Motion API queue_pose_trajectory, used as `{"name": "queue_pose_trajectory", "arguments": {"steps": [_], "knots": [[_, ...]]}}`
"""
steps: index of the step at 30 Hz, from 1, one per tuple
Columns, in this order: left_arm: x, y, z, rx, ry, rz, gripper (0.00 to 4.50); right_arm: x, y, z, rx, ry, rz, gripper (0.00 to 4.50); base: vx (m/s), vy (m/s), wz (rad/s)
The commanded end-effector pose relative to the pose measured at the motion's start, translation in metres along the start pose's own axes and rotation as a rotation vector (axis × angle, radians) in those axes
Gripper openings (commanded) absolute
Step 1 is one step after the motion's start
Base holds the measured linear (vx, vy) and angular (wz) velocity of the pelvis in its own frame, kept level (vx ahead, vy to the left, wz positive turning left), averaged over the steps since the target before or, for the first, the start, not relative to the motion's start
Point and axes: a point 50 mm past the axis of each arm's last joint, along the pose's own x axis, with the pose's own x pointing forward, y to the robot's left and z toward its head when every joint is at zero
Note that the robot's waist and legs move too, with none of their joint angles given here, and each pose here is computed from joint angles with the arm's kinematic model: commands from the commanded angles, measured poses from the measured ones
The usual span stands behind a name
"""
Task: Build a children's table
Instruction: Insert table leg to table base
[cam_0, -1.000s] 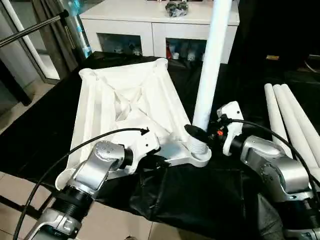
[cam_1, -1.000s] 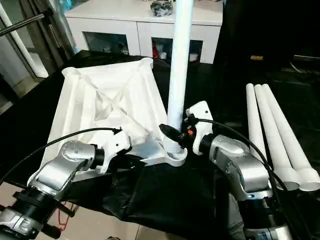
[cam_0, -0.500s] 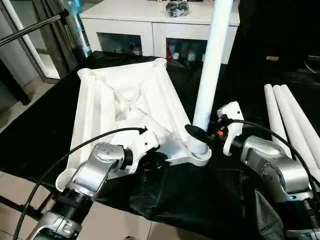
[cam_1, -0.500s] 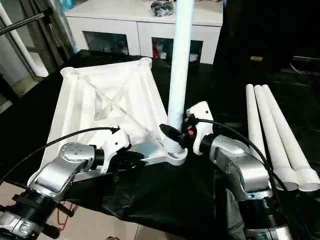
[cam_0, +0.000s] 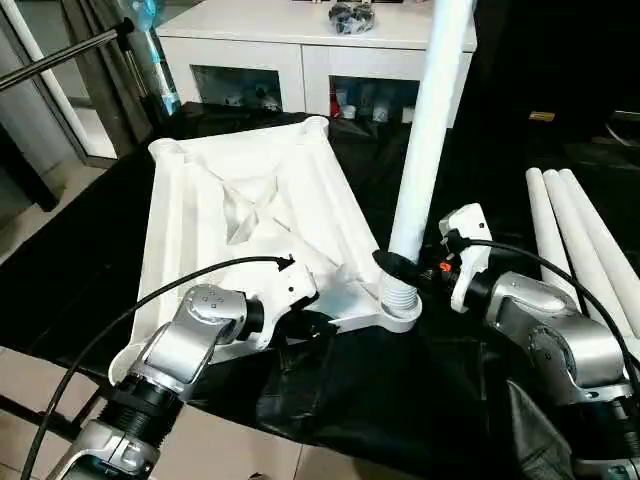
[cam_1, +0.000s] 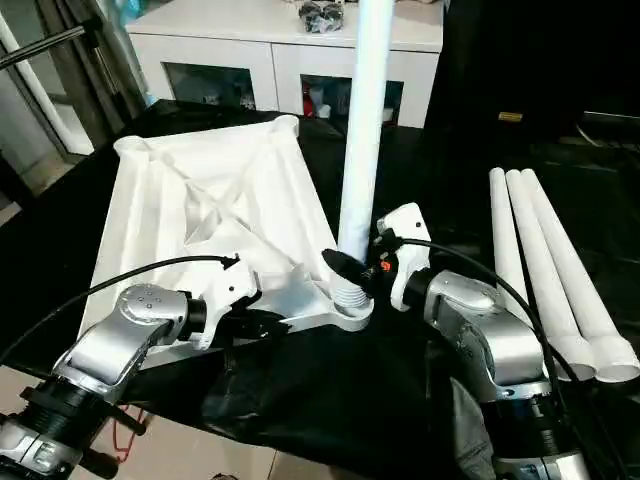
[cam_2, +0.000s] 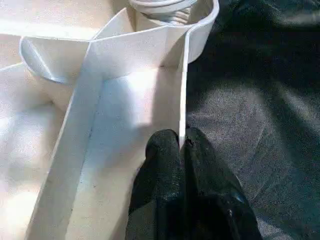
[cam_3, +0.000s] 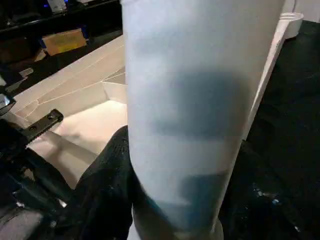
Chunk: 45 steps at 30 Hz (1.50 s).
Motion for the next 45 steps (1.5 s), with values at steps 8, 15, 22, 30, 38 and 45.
{"name": "queue_pose_trajectory", "arguments": {"steps": [8,15,22,30,38,45], "knots": [[-0.004,0.001,-0.017,-0.083,0.039,0.011,0.0,-0.006,-0.001,-0.006,0.01,0.061,0.029,1.87,0.0,0.0,0.0],[-0.004,-0.001,-0.013,-0.071,0.024,-0.014,0.0,-0.001,-0.005,-0.003,0.031,0.018,0.001,1.87,0.0,0.0,0.0],[-0.004,-0.001,-0.012,-0.07,0.017,-0.013,0.0,-0.003,-0.009,-0.017,0.17,-0.052,-0.036,1.87,0.0,0.0,0.0],[-0.004,0.002,-0.008,-0.065,0.004,0.005,0.0,-0.022,-0.007,-0.045,0.283,-0.117,-0.056,1.87,0.0,0.0,0.0],[-0.004,0.009,-0.005,-0.048,0.008,0.028,0.0,-0.031,-0.008,-0.068,0.231,-0.063,-0.144,1.86,0.0,0.0,0.0],[-0.001,0.012,-0.003,-0.032,0.018,0.026,0.0,-0.026,-0.004,-0.066,0.146,-0.056,-0.16,1.86,0.0,0.0,0.0]]}}
